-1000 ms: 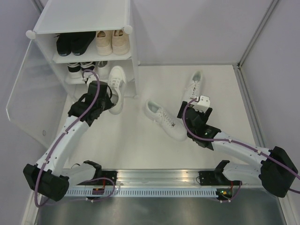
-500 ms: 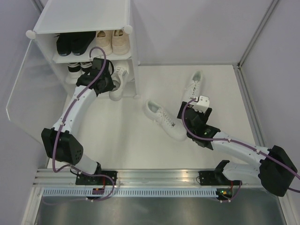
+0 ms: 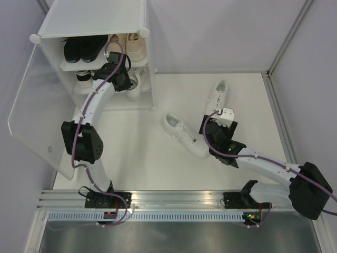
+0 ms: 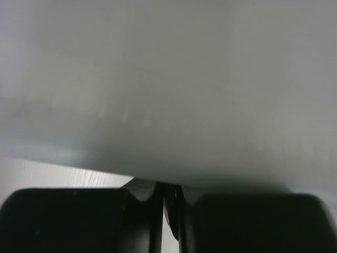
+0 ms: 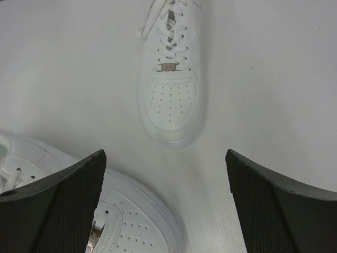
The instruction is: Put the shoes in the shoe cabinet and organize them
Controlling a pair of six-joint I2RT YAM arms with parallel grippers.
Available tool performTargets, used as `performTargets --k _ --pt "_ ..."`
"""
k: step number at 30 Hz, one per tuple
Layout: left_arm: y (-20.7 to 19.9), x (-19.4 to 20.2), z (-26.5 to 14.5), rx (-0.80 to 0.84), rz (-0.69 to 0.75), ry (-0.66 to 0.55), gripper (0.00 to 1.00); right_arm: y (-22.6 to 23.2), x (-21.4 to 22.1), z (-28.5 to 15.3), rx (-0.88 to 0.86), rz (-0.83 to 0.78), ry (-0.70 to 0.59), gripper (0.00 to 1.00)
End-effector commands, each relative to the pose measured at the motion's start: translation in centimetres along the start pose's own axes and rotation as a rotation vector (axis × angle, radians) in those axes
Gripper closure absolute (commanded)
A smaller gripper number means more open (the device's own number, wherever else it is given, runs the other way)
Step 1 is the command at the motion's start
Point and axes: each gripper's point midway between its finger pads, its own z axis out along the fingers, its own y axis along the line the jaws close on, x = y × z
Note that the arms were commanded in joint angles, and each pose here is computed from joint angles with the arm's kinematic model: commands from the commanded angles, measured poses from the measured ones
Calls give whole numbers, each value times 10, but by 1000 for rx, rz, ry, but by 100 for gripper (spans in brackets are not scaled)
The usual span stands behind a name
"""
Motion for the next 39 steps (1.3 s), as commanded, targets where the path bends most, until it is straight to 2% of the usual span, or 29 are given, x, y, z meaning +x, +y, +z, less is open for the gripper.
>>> performTargets --k 1,2,4,10,12,14,15,16,17,18,19,20,22,27,33,36,39 --pt "-23 -46 -11 91 -27 -130 84 10 -13 3 -4 30 -19 2" --pt "-23 -46 -10 92 -34 -131 70 11 -13 4 -3 26 -17 2" --pt "-22 -49 -14 90 -45 -145 56 9 -9 3 2 5 -2 2" --pt "-15 -56 -48 105 -53 -209 36 13 -7 4 -16 -5 11 3" --pt "-16 -54 -59 130 -48 -223 24 14 -6 4 -18 -7 12 3" --pt "-14 -42 -77 155 -15 -243 12 15 -6 4 -22 -7 15 3" --pt "-19 -46 -85 186 -10 -292 10 14 -6 4 -21 -10 14 3" --pt "-15 -31 -89 201 10 -294 8 15 -6 4 -23 -10 17 3" --pt "-19 -25 -93 228 51 -321 7 15 -5 4 -25 -7 16 3" --pt "-24 -34 -98 262 57 -397 7 16 -6 4 -25 -7 16 3" --pt "-19 -10 -83 255 81 -378 7 16 -6 4 -25 -6 16 3" --pt "-17 -10 -92 271 97 -422 8 16 -5 4 -29 -7 19 3" --pt "-14 0 -82 279 113 -454 11 18 -6 3 -35 -5 20 3" --pt "-2 10 -53 198 159 -460 14 18 -5 4 -40 -5 22 3" --pt "-9 -1 -34 187 181 -490 22 19 -4 4 -41 -8 23 3" --pt "-15 -10 -27 182 182 -493 32 18 -3 5 -37 -11 24 3" --pt "-22 -25 -28 186 176 -517 48 18 -3 5 -37 -12 23 3"
